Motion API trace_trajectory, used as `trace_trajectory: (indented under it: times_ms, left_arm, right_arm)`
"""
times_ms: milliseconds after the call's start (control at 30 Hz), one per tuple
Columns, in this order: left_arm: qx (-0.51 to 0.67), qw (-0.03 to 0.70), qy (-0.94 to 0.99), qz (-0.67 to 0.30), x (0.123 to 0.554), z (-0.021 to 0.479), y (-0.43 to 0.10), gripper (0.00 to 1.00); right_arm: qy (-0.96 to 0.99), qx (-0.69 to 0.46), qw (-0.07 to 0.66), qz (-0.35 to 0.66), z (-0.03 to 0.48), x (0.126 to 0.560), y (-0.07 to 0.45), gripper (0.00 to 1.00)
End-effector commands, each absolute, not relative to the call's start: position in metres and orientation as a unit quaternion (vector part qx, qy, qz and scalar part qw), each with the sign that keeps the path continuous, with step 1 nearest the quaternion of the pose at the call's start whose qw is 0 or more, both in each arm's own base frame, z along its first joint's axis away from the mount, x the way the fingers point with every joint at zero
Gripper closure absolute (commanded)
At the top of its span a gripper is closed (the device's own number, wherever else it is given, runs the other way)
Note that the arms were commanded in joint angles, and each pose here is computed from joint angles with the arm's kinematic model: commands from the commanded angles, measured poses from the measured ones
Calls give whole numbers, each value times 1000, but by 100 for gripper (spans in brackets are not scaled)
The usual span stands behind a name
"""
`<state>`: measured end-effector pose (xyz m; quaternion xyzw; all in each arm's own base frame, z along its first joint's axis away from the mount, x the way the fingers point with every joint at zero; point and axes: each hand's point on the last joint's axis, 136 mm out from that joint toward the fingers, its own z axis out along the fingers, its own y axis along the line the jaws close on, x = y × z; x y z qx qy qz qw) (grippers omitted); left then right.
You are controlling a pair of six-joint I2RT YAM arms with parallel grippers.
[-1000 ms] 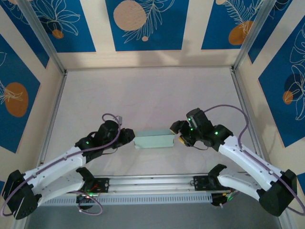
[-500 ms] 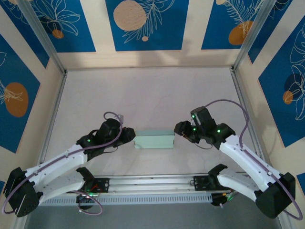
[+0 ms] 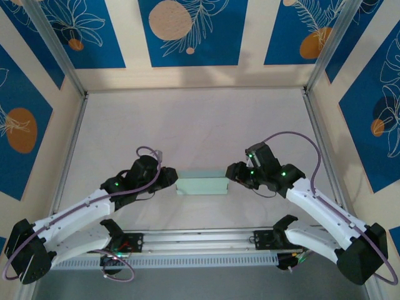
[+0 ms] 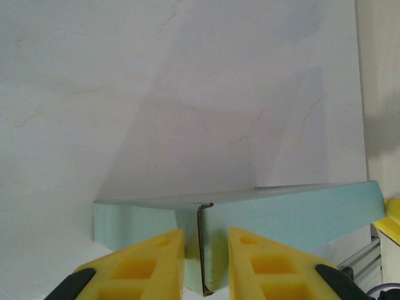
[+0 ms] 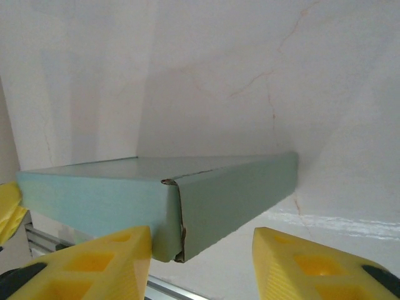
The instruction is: Fold the paper box
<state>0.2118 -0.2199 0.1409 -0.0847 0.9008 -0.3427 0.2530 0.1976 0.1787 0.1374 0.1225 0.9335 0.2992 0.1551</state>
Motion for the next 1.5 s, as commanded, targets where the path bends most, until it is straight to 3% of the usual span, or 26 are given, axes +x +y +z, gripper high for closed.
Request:
trace_trajectory:
  times_ms: [0, 100, 233, 633, 833, 900, 1167, 1467]
  left_arm:
    - [-79, 203, 943, -252, 190, 93, -192, 78]
    - [-79, 201, 944, -250, 188, 90, -191, 78]
    - [-78, 195, 946, -247, 184, 83, -189, 79]
    - [-78, 180, 949, -248, 174, 69, -185, 89]
    - [-12, 214, 936, -280, 169, 93, -198, 94]
    - [12, 221, 934, -282, 162, 93, -202, 100]
    - [63, 230, 945, -225, 142, 78, -192, 100]
    - [65, 231, 942, -235, 121, 71, -174, 100]
  right_arm:
    - [943, 132, 132, 277, 114, 187, 172, 55]
    - [946, 157, 120, 256, 95, 181, 163, 63]
    - [950, 175, 95, 239, 76, 173, 158, 66]
    - [956, 137, 94, 241, 81, 162, 167, 68]
    - [959, 55, 157, 228, 95, 151, 178, 87]
    - [962, 38, 170, 211, 90, 146, 176, 88]
    - [967, -1, 204, 150, 66, 123, 168, 90]
    - [960, -31, 240, 139, 69, 107, 169, 90]
